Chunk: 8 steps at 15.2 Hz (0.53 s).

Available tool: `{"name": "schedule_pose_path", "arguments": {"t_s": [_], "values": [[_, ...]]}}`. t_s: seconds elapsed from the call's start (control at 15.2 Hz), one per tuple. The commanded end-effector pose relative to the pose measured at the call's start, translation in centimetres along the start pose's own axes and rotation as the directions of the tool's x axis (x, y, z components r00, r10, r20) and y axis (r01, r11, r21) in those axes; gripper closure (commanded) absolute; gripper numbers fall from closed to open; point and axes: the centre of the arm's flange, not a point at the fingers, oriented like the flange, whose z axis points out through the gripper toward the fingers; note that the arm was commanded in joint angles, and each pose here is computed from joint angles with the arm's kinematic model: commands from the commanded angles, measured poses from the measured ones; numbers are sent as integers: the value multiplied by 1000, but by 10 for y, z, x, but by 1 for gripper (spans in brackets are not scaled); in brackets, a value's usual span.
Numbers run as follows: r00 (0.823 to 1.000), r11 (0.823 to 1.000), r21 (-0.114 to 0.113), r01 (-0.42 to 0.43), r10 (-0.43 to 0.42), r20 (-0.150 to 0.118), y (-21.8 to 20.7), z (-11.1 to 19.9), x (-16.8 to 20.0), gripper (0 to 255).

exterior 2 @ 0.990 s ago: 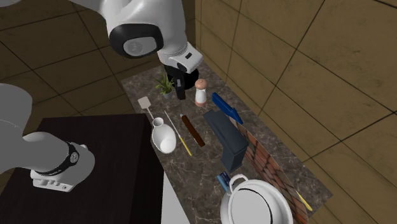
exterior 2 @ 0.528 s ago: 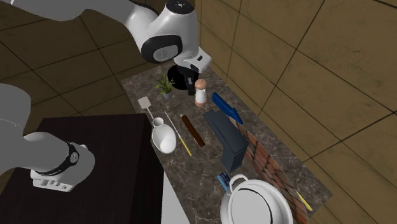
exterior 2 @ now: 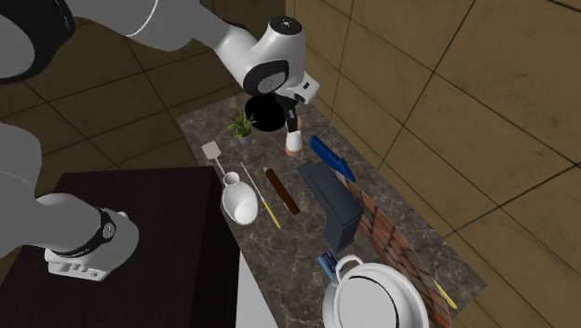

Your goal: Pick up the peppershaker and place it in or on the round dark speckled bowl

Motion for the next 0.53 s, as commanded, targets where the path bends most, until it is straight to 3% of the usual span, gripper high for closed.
{"name": "schedule_pose_path", "arguments": {"t_s": [0.0,0.46], "values": [[1000,1000,8,7,-7,3,-16,20,6,0],[1000,1000,14,13,-13,4,-29,61,15,0]]}}
